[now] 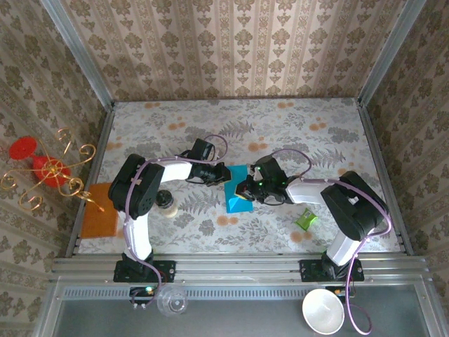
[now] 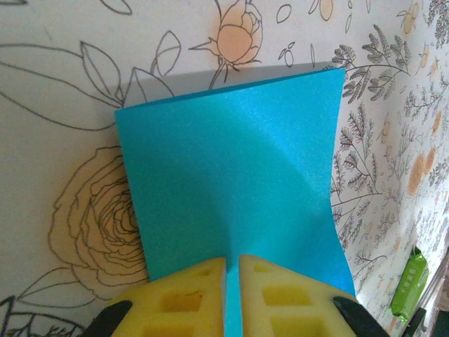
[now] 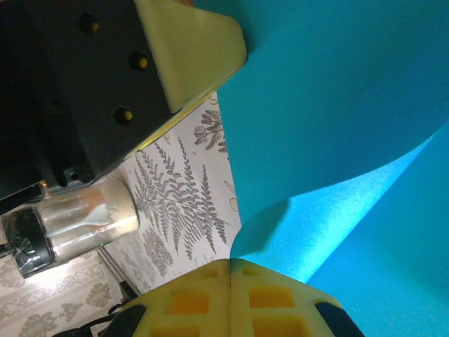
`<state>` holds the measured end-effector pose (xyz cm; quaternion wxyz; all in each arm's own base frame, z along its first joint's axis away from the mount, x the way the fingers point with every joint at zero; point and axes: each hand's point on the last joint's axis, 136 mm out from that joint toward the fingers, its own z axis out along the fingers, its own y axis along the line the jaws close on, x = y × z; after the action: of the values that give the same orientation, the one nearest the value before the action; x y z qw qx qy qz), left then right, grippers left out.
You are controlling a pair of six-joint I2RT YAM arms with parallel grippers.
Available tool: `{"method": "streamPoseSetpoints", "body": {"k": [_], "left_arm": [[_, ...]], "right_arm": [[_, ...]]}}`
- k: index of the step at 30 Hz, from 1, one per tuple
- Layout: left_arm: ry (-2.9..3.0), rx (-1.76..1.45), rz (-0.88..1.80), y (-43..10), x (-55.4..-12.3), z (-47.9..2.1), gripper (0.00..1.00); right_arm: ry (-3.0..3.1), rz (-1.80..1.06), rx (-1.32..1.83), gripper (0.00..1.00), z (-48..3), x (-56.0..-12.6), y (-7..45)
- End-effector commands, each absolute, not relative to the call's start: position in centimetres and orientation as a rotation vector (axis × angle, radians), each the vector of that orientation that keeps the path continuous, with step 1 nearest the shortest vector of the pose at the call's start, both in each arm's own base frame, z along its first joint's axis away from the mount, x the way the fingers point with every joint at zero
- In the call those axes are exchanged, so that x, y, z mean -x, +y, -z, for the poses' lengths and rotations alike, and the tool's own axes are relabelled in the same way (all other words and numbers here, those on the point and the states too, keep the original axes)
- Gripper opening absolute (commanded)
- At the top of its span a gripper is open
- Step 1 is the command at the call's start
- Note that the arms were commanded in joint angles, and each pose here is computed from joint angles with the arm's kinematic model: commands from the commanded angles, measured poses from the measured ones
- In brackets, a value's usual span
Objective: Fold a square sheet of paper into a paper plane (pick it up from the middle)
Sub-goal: Fold the triangle a second time at the center of the table.
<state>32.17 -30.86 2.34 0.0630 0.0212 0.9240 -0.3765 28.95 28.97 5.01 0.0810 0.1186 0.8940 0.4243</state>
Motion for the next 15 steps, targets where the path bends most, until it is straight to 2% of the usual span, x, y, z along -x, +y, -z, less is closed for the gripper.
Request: {"method": "streamPoseSetpoints", "body": {"k": [1, 6, 15], "left_arm": [[2.844, -0.048, 1.125, -30.1, -31.2, -1.9, 0.17], [2.767, -0.082, 1.124, -29.8, -33.1, -4.9, 0.19], [2.844, -0.041, 1.079, -29.5, -32.9, -1.8, 0.16]], "right_arm": [[2.676, -1.238, -0.387, 0.04, -4.6, -29.5, 29.2], [2.701, -1.199, -0.397, 0.04, -3.9, -29.4, 29.0], [2.701, -1.204, -0.394, 0.04, -3.7, -29.4, 29.2]]}}
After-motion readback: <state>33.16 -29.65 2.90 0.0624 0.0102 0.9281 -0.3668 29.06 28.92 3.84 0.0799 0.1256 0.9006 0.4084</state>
